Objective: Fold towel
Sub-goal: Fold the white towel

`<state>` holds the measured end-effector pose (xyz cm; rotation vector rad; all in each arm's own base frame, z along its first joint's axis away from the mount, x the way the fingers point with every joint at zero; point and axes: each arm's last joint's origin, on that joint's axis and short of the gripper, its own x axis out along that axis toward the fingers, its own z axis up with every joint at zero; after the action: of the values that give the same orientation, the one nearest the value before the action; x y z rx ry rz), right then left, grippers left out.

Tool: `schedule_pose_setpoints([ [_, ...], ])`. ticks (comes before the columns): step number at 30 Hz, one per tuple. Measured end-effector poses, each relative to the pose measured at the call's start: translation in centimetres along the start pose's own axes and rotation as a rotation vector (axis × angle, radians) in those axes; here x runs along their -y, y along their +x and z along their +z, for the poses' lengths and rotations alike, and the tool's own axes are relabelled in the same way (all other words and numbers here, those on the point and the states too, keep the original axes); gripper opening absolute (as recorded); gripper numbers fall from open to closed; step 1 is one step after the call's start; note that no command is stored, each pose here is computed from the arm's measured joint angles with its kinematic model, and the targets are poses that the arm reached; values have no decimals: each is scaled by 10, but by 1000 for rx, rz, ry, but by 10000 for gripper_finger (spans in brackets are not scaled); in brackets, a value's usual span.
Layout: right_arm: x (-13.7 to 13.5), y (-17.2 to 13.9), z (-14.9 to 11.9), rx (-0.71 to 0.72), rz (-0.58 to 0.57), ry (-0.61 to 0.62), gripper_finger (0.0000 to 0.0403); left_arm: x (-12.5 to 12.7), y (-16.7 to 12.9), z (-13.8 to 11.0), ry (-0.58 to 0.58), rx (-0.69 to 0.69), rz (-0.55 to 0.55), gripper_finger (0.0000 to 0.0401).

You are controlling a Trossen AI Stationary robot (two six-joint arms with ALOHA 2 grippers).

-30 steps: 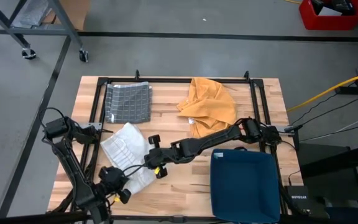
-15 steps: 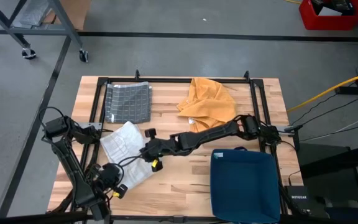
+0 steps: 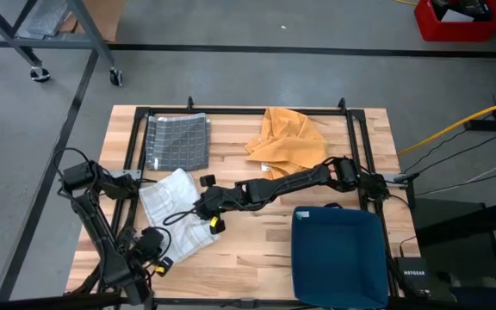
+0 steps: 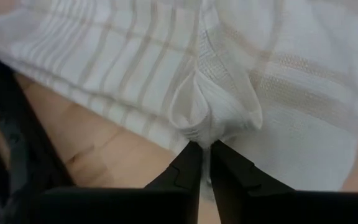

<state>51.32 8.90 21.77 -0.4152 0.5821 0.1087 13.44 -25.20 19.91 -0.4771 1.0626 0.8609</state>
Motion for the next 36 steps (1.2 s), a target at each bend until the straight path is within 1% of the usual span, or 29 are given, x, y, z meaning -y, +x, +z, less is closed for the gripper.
schedule_pose_setpoints([
  [4, 0, 0, 0, 1, 0, 2, 99, -2, 0, -1, 5, -40, 38, 54],
  [7, 0, 0, 0, -2, -5, 1, 128, -5, 1, 0, 15, -31, 65, 78],
  [10, 0, 0, 0, -1, -5, 1, 149, -10, 4, 2, 26, -6, 109, 100],
  [12, -2, 0, 0, -3, -2, 4, 156, -13, 7, 3, 12, 13, 138, 112],
  [15, -5, -1, 0, -7, 13, 44, 159, -15, 11, 3, 4, 17, 155, 125],
  [18, -11, -2, 0, -20, 55, 48, 160, -15, 12, 3, -31, 13, 160, 132],
  [21, -20, -3, 1, -26, 106, 35, 160, -15, 12, 3, -89, 17, 160, 130],
  [27, -39, -7, 6, -14, 162, 5, 160, -16, 10, 5, -118, 21, 149, 103],
  [32, -47, -4, 4, -10, 185, -4, 160, -14, -1, 12, -142, 55, 65, 81],
  [36, -57, 14, -13, -52, 231, -5, 160, -10, -11, 19, -149, 119, -19, 66],
])
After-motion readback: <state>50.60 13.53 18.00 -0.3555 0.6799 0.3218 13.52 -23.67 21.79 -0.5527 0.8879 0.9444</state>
